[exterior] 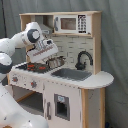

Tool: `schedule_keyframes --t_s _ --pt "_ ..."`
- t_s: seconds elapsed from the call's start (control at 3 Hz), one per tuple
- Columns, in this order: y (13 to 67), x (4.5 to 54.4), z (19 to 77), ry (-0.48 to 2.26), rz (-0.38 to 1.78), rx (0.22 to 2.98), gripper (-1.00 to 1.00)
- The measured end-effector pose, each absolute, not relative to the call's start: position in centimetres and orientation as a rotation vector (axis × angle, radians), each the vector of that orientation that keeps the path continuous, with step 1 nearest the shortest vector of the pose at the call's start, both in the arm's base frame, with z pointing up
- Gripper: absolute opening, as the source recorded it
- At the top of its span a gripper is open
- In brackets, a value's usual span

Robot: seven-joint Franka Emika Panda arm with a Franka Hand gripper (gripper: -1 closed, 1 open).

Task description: Play with the kitchen

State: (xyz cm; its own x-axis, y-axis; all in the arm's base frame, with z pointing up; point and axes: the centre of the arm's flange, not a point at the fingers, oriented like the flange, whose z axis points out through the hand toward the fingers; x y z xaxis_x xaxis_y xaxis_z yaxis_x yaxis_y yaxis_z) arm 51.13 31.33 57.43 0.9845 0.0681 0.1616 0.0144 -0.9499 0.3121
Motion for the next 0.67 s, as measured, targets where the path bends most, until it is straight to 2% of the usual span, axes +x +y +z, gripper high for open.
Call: schedule_keyframes --t_s 0.33,0.67 --pt "37.9 48.8 58.0 0.202 0.306 2.853 -1.00" --pt "41.5 48.3 57.7 0.297 0.363 2.876 -1.00"
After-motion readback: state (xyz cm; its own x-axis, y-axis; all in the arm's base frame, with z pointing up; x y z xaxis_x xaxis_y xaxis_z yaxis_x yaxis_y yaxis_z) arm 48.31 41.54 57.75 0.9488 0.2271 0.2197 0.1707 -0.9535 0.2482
